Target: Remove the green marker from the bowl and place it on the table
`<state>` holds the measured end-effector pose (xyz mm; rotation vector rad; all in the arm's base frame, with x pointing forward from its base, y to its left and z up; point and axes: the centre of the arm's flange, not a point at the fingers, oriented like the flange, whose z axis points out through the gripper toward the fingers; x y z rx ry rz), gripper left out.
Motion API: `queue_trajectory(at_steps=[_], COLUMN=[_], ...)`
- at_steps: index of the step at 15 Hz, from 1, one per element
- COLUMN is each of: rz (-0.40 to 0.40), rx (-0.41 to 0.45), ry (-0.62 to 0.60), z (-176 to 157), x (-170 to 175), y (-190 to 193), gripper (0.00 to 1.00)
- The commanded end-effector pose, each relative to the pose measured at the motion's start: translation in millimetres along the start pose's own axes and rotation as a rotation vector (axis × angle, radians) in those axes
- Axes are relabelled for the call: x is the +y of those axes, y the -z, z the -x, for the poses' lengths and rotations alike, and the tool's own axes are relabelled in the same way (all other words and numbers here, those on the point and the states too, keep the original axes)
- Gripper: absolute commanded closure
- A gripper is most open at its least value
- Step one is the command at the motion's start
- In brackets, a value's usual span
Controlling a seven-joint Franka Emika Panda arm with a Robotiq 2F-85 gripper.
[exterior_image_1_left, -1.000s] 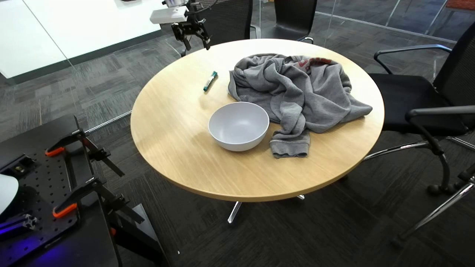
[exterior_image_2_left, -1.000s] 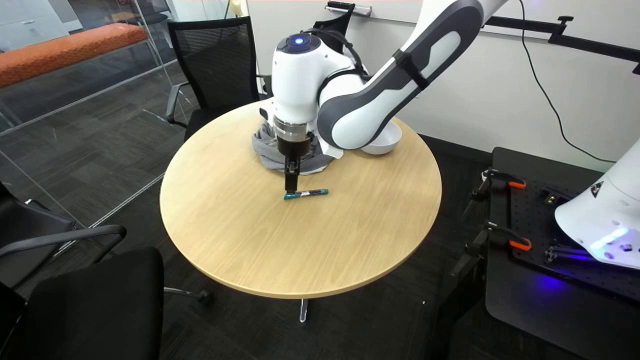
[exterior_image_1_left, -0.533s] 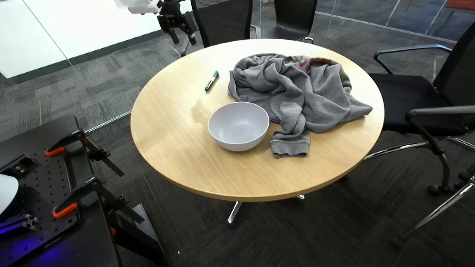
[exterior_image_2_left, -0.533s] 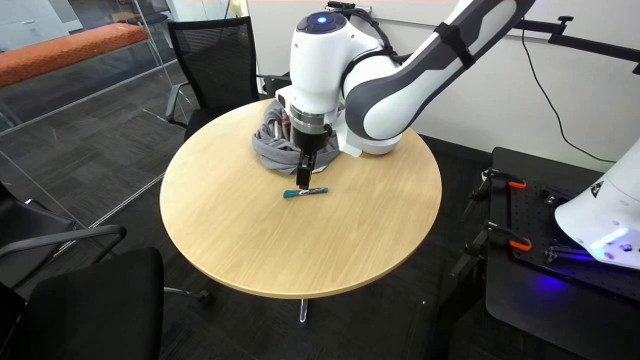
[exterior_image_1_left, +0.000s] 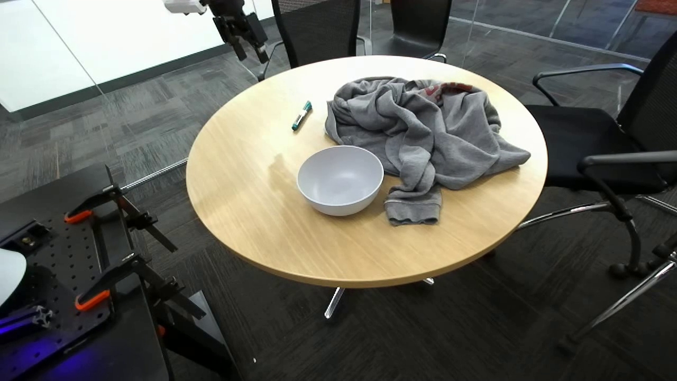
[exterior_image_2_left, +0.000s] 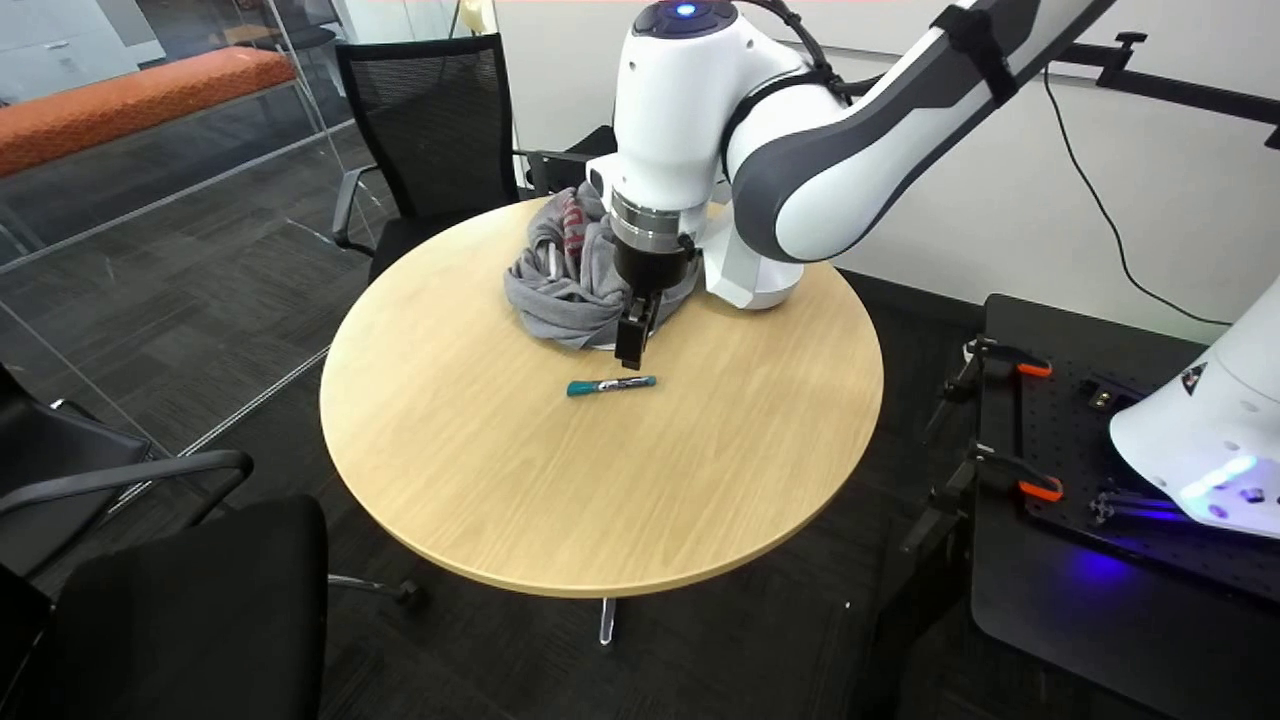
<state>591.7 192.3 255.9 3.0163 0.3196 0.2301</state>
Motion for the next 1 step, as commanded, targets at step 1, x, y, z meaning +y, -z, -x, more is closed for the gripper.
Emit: queue_trajectory(at_steps=[1], rz=[0.000], rx=[-0.002], ry=[0.000], z=[0.2], x=[-0.3], y=[-1.5], gripper=[0.00])
